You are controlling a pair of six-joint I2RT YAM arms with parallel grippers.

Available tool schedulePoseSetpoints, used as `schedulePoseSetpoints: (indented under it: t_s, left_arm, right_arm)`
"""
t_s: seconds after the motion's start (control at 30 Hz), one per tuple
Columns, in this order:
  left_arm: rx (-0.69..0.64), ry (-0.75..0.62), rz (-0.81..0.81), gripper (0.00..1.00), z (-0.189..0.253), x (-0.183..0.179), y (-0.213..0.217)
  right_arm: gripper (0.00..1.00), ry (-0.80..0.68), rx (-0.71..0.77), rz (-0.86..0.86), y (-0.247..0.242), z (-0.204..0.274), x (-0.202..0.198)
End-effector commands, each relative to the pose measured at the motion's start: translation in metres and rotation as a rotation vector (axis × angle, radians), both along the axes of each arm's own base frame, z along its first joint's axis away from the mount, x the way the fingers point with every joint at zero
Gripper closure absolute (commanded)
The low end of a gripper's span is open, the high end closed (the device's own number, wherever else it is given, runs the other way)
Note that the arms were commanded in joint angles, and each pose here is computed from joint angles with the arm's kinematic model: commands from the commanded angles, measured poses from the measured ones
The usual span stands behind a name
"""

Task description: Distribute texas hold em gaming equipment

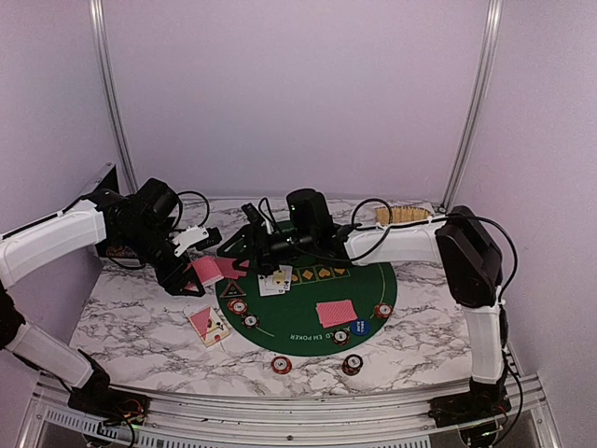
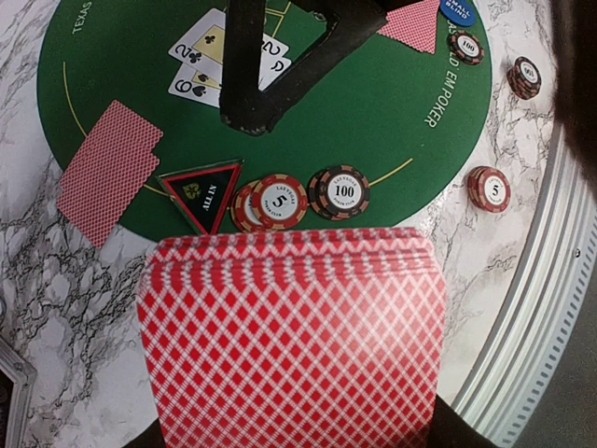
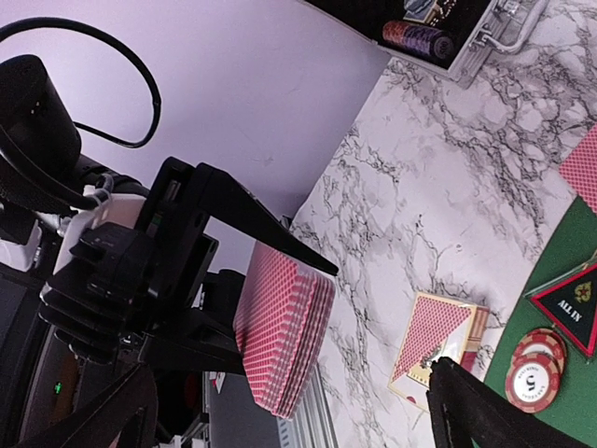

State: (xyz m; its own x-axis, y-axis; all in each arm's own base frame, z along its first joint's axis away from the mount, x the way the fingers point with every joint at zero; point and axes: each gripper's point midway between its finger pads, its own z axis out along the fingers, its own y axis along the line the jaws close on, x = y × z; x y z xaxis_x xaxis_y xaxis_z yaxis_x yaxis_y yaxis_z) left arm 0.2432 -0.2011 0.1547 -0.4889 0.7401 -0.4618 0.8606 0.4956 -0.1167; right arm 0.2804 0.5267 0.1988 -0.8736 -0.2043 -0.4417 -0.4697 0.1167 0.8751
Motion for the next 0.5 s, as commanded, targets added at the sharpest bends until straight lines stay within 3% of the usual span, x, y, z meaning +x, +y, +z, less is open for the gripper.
schedulePoseSetpoints:
  t_s: [0.0, 0.47]
  left_arm:
    - [-0.023, -0.011, -0.007, 1.0, 0.011, 0.002, -0.003]
    - [-0.037, -0.02, -0.008, 1.0, 0.017, 0.004, -0.006]
  right_arm:
    - [0.02, 0.043, 0.068, 0.039, 0.011, 0.005, -0.009]
    - [0.18, 0.114, 0.081, 0.096, 0.021, -0.005, -0.027]
